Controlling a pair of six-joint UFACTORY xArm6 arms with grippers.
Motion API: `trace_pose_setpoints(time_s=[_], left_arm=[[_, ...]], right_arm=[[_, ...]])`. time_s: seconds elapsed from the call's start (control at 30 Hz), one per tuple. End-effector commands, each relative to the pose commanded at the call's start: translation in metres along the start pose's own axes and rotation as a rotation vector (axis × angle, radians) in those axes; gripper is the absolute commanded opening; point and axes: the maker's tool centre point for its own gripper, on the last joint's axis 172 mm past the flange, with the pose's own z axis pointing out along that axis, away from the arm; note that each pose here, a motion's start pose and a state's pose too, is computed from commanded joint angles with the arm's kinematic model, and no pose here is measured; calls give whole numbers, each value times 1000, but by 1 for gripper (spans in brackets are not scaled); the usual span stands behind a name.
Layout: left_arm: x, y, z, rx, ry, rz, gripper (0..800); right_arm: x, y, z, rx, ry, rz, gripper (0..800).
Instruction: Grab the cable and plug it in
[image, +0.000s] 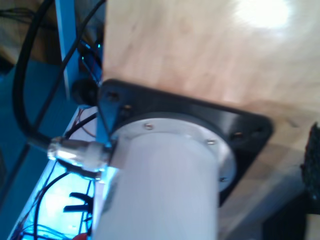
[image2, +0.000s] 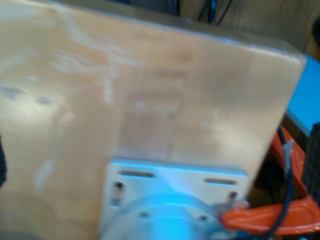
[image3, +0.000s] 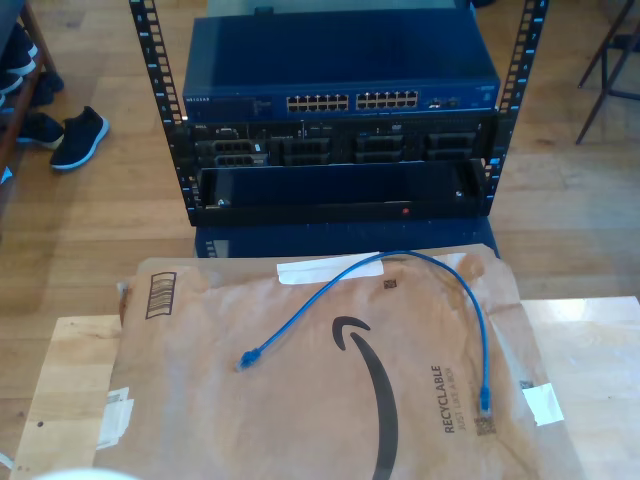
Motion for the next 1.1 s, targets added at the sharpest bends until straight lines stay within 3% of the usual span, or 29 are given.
trace_pose_setpoints(time_s=[0.23,0.43,0.53,0.63,0.77,0.97,1.1], left_arm=[[-43,85,-42,4,7,-19,800],[-103,153,-43,9,13,-12,800],[-130,169,-32,43,14,-21,800],[-158,190,-25,31,8,-28,800],[-176,207,-17,27,23,2,800],[-182,223,0,49,41,-16,800],[-183,237,0,57,45,-36,800]], right_arm=[[-33,-99,-32,-5,110,-49,796],[-121,-168,-30,-7,173,-136,796],[-177,-194,-32,3,197,-183,796],[-236,-216,-27,-16,194,-236,796],[-282,-252,-30,-31,205,-238,796],[-354,-334,-17,59,72,-217,794],[-397,-370,6,79,62,-276,794]])
